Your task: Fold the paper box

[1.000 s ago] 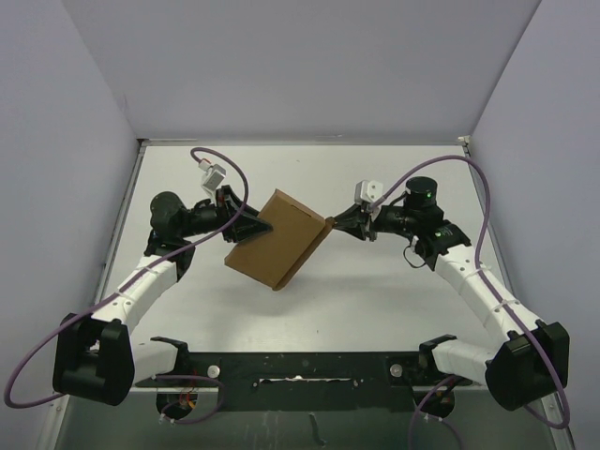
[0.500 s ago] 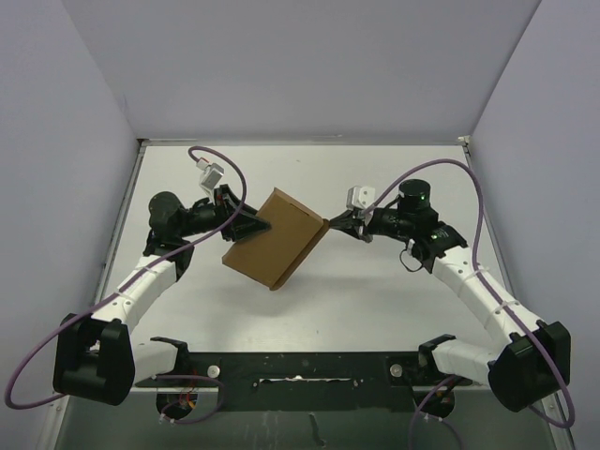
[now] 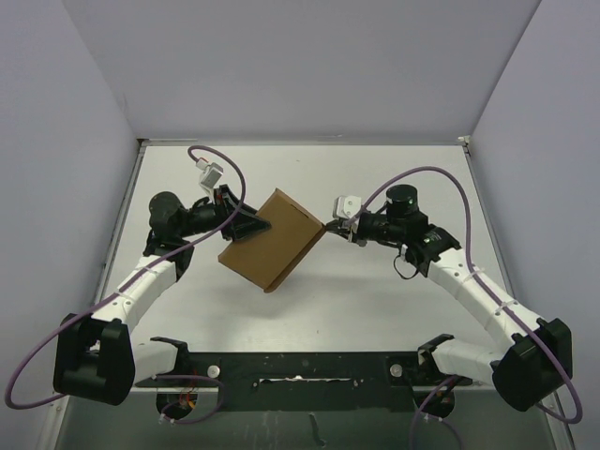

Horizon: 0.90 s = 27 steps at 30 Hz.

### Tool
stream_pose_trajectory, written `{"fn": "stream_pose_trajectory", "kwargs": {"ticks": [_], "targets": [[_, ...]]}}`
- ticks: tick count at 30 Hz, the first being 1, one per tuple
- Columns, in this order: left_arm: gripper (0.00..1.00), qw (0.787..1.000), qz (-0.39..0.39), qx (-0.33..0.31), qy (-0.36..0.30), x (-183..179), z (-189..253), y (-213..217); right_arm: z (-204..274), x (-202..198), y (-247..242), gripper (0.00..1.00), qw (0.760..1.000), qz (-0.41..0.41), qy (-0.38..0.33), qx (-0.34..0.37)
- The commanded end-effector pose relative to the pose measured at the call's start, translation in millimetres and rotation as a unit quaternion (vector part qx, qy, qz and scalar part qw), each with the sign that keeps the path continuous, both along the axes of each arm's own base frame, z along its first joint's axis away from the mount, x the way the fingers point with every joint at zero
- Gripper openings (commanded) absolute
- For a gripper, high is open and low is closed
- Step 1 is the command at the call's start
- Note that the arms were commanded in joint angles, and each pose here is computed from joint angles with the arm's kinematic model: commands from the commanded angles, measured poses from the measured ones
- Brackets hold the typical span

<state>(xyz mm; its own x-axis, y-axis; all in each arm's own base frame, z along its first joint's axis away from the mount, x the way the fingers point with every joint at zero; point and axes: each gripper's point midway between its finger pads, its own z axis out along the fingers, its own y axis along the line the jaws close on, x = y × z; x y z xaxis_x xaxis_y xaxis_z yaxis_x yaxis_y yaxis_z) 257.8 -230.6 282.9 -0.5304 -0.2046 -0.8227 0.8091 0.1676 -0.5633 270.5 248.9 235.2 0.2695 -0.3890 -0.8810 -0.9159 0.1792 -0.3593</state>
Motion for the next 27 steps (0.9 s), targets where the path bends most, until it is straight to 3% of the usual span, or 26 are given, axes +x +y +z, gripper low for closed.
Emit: {"fn": "stream_pose_trajectory", "kwargs": {"ticks": [1,27], "targets": [[0.0,1.0,0.004,-0.005,-0.022,2.1,10.5,-1.0,17.6,2.6,8.1,0.03,0.999,0.004,-0.037,-0.002],[0.0,1.0,0.019,0.014,-0.002,11.7,-0.5,-2.9,12.9,1.9,16.9,0.02,0.998,0.003,-0.059,-0.029]]}}
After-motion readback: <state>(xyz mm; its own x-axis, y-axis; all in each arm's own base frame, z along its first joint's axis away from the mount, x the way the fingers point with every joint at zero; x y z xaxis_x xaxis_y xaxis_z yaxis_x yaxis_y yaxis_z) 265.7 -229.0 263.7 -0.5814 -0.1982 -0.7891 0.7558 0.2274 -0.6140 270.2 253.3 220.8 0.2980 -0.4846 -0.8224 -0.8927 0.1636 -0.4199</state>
